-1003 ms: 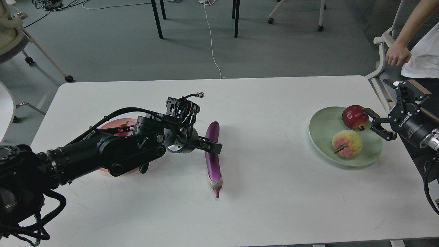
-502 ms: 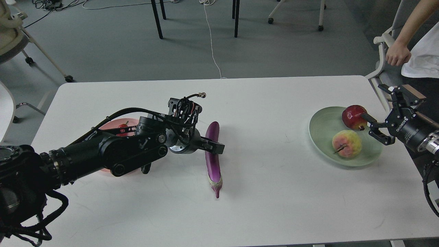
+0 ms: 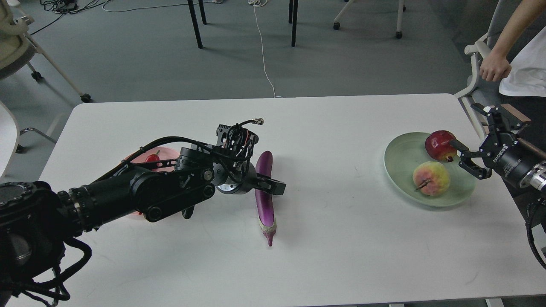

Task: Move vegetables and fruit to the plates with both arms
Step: 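Lift the eggplant and lower it onto the pink plate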

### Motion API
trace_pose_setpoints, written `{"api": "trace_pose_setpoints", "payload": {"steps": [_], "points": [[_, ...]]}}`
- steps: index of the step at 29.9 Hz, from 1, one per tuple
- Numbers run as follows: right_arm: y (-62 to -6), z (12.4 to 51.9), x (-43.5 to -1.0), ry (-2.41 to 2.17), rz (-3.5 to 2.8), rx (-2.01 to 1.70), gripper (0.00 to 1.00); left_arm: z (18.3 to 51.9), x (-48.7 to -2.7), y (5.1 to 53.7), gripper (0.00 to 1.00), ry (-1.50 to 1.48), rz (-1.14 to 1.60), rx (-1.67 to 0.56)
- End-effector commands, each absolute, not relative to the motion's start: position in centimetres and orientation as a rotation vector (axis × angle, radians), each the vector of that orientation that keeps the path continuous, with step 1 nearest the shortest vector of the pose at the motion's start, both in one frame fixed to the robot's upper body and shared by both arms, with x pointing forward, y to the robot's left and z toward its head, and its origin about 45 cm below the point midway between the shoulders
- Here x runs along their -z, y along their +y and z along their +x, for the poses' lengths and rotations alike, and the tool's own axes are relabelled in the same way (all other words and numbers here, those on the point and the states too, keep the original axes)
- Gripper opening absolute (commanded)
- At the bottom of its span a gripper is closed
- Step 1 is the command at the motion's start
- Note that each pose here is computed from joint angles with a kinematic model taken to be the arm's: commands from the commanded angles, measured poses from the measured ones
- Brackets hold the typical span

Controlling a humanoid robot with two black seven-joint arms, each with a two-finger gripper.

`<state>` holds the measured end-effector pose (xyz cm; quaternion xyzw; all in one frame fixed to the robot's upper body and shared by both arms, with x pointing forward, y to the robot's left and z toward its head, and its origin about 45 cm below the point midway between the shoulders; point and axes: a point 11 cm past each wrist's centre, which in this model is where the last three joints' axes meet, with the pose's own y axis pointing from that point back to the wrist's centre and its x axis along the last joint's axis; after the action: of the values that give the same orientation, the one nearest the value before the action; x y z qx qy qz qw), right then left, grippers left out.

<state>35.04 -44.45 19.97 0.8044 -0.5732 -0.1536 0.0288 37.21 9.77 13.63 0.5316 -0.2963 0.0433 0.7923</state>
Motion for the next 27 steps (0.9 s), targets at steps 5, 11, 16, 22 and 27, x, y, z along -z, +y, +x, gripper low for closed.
{"api": "trace_pose_setpoints", "payload": {"steps": [5,11,16,22,27], "points": [[-44.5,35.1,-20.0,-1.770,2.482,0.473,0.99,37.4,-13.4,10.2,0.41,-0.635,1.162,-0.099],[-44.5,35.1,-20.0,-1.770,2.482,0.473,0.99,37.5,-13.5,10.2,0.12,-0.645,1.171,-0.101],[-44.5,35.0,-20.0,-1.769,2.481,0.474,0.99,38.2,-14.8,10.3,0.09,-0.653,1.155,-0.126],[-44.4,35.1,-19.9,-1.768,2.483,0.475,0.99,41.0,-21.0,11.6,0.10,-0.752,1.124,-0.189],[-44.3,35.0,-19.8,-1.764,2.483,0.480,0.99,42.5,-25.3,15.1,0.11,-0.809,1.140,-0.253]]}}
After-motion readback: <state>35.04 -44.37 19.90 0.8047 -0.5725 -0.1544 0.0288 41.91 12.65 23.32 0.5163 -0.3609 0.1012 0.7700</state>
